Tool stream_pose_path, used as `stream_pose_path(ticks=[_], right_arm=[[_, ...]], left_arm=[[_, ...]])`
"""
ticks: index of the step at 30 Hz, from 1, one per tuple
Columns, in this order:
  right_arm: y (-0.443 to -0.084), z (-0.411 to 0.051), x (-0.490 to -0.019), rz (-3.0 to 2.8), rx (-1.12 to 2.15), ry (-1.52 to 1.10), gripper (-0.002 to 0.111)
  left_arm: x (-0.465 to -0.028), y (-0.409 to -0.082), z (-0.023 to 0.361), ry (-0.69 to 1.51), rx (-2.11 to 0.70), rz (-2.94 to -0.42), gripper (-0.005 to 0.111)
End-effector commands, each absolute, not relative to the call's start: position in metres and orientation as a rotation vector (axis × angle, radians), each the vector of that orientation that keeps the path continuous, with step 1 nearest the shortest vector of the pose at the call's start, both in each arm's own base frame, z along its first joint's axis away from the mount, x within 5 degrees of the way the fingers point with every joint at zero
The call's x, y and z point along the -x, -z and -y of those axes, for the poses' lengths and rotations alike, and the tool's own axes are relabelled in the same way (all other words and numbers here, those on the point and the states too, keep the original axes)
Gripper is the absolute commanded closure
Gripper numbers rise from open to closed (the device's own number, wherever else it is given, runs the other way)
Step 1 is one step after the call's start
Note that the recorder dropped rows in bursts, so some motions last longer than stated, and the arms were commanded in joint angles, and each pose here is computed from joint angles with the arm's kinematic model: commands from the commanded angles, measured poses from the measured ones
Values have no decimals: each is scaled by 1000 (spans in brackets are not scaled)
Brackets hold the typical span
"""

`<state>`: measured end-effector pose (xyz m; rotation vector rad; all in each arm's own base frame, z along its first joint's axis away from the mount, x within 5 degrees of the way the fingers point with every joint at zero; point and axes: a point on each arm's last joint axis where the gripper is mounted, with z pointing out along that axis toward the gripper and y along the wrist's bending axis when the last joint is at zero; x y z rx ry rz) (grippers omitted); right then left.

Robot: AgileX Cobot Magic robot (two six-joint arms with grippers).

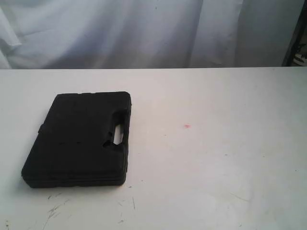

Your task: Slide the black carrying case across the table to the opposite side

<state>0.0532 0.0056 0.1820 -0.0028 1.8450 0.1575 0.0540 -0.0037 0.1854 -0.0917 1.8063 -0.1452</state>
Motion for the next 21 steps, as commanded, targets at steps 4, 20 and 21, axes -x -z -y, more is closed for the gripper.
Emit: stream_pose_path(ticks=[4,20,21], right_arm=[[-182,-5,-53,-1837,-4,-153,108],[-182,-5,-53,-1837,-4,-153,108],[-182,-5,-53,-1837,-4,-153,108]], left_arm=[[-54,-185,4,149,88,-1797,107],[-54,-225,1,119,67,-1352,107],[-54,-227,1,119,67,-1332,107]])
